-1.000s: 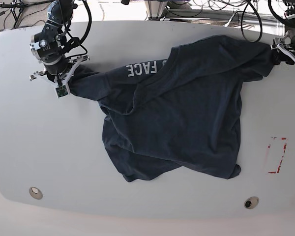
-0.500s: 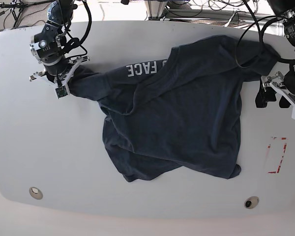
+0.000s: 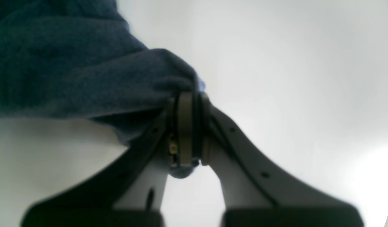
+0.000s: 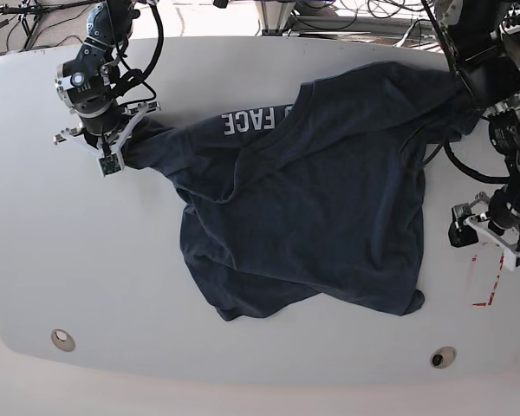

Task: Fold the T-shirt properly
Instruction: 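Release with the left gripper and grasp the shirt hem corner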

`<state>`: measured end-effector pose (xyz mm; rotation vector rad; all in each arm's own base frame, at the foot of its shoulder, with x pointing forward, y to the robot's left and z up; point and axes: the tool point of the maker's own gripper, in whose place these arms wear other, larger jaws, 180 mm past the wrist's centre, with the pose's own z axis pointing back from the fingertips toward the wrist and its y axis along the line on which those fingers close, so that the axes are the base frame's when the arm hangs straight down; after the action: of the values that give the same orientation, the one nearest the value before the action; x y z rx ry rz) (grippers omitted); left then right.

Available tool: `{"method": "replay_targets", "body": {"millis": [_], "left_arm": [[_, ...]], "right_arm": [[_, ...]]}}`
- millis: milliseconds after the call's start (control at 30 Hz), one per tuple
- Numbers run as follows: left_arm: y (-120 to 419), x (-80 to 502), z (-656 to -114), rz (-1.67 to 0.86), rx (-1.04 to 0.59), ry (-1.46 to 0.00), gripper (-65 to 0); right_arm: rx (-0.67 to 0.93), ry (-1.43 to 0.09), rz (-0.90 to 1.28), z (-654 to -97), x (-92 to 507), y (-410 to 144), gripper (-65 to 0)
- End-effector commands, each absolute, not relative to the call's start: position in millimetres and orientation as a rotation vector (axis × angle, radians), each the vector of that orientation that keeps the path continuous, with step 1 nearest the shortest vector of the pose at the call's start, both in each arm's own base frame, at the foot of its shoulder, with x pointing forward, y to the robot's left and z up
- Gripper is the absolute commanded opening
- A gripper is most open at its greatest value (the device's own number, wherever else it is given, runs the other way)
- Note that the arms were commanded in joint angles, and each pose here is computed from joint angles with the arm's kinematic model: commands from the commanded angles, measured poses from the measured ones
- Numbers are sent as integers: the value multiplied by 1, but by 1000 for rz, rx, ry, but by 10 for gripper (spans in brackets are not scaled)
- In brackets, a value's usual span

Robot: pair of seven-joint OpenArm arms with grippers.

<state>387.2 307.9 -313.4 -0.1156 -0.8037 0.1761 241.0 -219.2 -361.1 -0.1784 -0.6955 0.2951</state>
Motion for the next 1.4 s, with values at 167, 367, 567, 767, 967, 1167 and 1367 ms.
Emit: {"method": "replay_targets", "body": {"millis": [167,367,567,767,967,1167,1367], "left_arm": [[308,425,-333,201,-141,-820,-111],[306,442,-354,254,-182,-824,-111],[307,451,-369,312,-212,-825,-111],[289,460,-382,274,-223,-799,-111],[256,468,-392,240,-261,-793,-111],[228,475,-394,229,-307,-784,-113],[211,478,-394,220,-336,-783,-136]], "right_arm": [[-179,-758,285,-348,253,-216,-650],[-179,-758,285,-348,253,-216,-650],[-179,-758,285,-348,253,-216,-650],[-180,-758,286,-348,253,-217,-650],[-180,-761,286,-347,254,-217,-650],[-179,-761,285,-347,254,-216,-650],[-176,-762,283,-348,254,-215,-650]]}}
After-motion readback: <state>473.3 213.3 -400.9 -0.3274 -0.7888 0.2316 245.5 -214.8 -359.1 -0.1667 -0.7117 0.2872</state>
